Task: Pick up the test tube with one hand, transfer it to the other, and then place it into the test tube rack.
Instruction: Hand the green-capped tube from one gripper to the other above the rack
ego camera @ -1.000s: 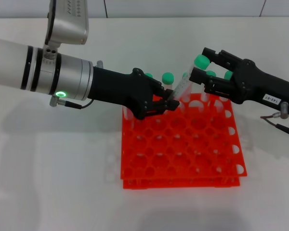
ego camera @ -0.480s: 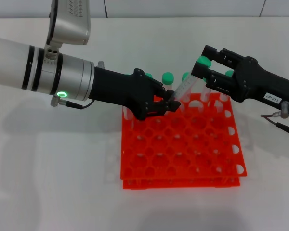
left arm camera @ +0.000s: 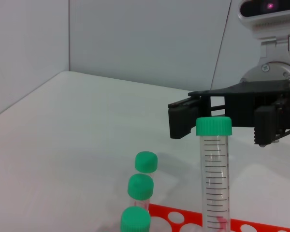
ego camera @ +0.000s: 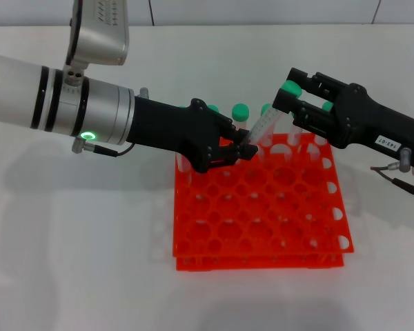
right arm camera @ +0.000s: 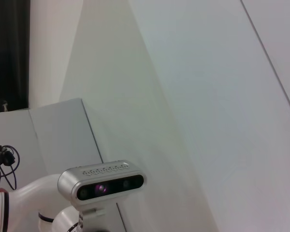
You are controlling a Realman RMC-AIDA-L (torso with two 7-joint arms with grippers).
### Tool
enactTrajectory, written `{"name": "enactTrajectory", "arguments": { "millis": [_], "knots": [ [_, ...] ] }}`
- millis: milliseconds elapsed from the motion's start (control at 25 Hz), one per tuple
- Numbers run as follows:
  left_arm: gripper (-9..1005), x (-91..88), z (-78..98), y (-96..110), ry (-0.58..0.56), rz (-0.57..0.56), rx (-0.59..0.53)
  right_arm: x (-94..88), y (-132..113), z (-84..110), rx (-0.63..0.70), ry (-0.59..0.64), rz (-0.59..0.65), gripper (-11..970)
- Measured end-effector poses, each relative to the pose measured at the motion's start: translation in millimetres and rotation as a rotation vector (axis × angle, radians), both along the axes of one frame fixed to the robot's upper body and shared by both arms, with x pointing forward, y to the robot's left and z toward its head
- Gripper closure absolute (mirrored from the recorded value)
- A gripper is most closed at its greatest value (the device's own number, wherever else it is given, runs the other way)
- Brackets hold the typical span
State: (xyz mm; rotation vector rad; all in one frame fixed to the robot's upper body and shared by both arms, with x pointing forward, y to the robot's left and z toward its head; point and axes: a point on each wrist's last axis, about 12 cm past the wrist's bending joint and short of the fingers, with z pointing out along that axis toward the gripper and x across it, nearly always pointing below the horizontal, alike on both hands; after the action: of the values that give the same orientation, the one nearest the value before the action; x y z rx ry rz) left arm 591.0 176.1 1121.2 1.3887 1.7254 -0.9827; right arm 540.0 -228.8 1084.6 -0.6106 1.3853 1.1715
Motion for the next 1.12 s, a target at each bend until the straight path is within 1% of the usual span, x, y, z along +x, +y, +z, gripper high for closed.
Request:
{"name": "enactTrajectory", "arguments": {
  "millis": [320, 560, 800, 1040, 1120],
  "knots": [
    [813, 0.1, -0.8, 0.6, -0.002, 0.005, 0.002, -1.7, 1.4, 2.0, 0.010, -0.020, 0.017, 472],
    [812, -0.2, -1.3, 0.3, -0.001, 0.005, 0.002, 0.3, 5.0, 2.9, -0.001, -0.019, 0.035, 526],
    [809, -0.5, -1.1, -0.8, 0.000, -0.001, 0.004, 2.1, 6.8, 2.0, -0.012, -0.009, 0.034, 595],
    [806, -1.9, -1.4, -5.6, 0.001, -0.022, 0.009, 1.6, 7.2, 1.2, -0.013, -0.009, 0.034, 730],
    [805, -2.6, -1.2, -8.0, 0.000, -0.029, 0.006, 1.6, 7.2, 1.3, -0.012, -0.009, 0.034, 720]
  ]
}}
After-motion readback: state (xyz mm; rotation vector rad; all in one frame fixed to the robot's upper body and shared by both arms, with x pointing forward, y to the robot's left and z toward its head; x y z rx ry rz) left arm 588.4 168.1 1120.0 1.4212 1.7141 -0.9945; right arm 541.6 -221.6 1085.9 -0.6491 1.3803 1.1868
